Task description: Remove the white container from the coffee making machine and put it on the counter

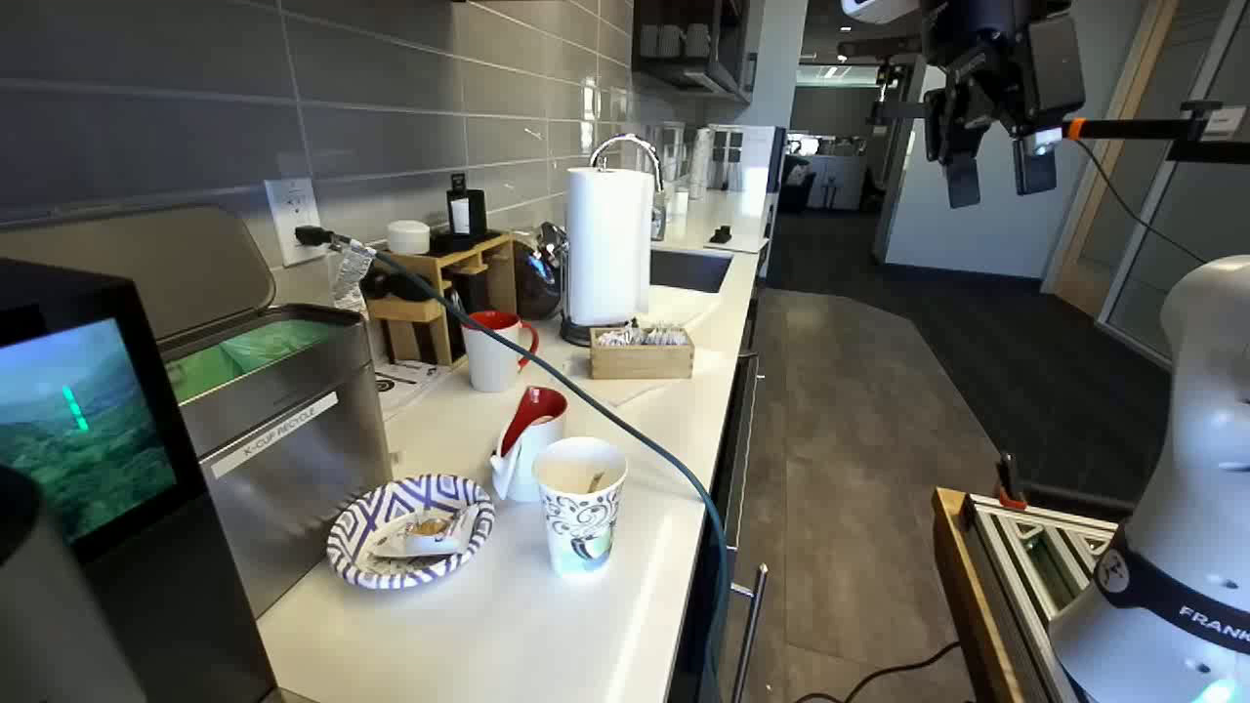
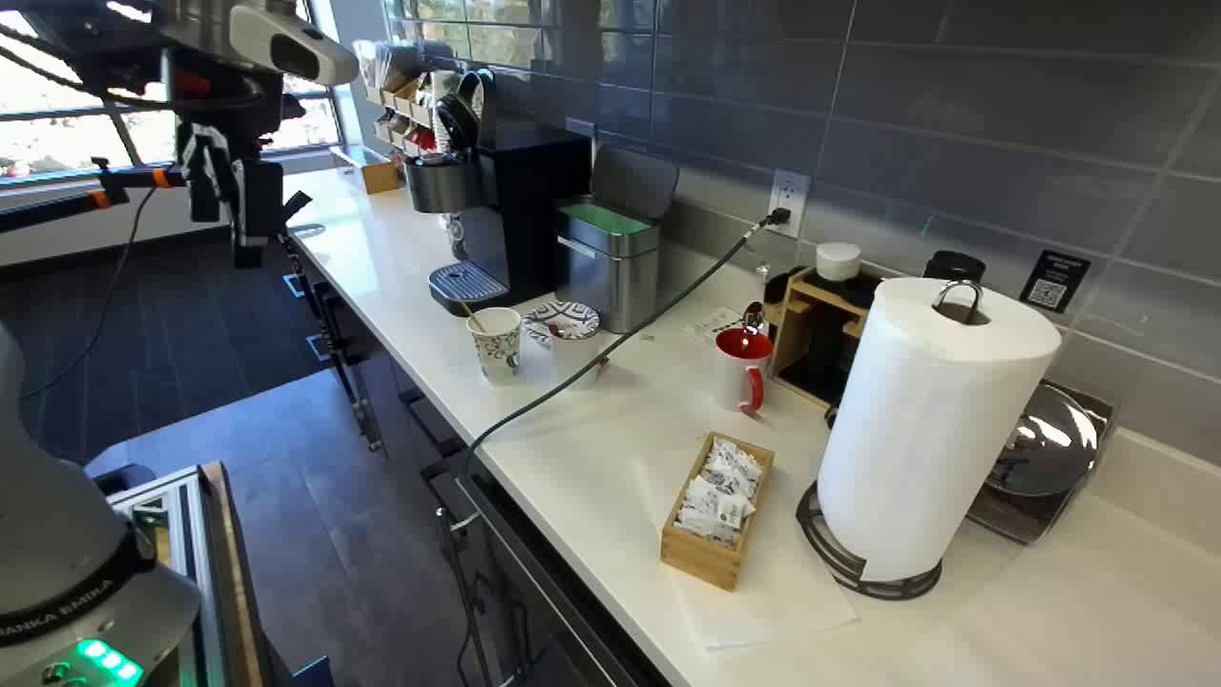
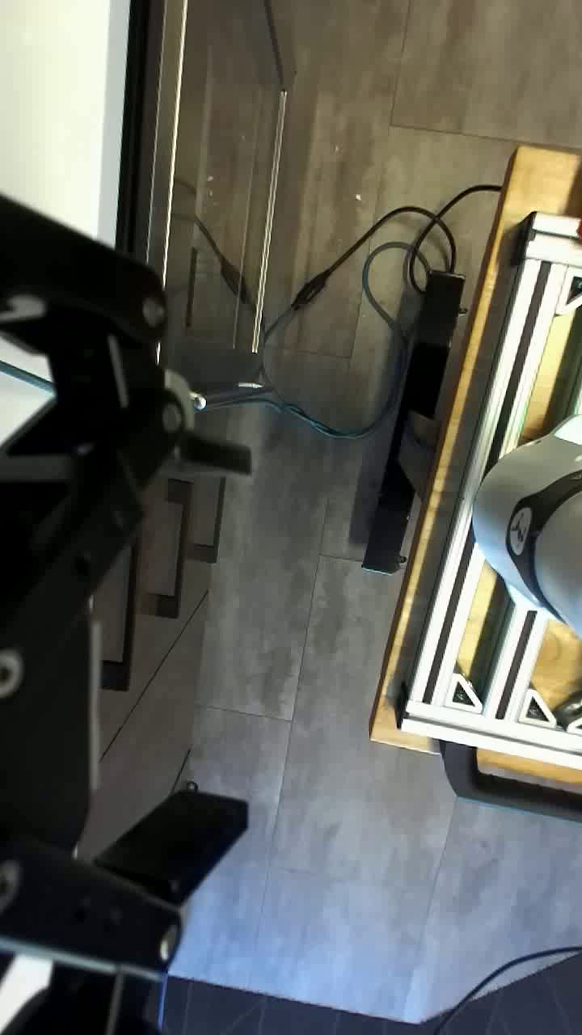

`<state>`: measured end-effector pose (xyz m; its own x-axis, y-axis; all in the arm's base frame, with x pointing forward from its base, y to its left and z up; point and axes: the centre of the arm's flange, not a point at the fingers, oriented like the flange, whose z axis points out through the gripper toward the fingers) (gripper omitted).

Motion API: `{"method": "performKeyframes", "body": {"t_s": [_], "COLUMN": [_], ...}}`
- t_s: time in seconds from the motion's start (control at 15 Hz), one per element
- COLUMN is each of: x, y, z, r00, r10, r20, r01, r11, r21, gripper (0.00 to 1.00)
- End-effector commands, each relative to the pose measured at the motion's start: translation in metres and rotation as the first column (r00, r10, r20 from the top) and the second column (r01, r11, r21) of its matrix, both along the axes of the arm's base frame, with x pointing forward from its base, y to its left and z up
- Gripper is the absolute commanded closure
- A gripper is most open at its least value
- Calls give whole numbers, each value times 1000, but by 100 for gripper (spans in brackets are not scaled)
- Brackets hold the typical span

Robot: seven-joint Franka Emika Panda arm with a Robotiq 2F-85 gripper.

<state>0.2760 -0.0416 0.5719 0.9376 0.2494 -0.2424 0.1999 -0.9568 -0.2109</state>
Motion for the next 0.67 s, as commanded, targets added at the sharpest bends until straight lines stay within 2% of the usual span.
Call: {"method": "performKeyframes", "body": {"t_s": [0.0, 0.2, 0.33, 0.47, 0.6], "x": [0, 0, 15, 29, 42], "y": [0, 0, 26, 50, 77], "z": [0, 0, -1, 2, 8], "r00": [1000, 1000, 998, 985, 957], "r10": [0, 0, -64, -148, -230], "r20": [0, 0, 22, 84, 176], "r01": [0, 0, 63, 144, 219], "r11": [1000, 1000, 998, 988, 973], "r21": [0, 0, 19, 54, 78], "gripper": [0, 0, 0, 0, 0]}}
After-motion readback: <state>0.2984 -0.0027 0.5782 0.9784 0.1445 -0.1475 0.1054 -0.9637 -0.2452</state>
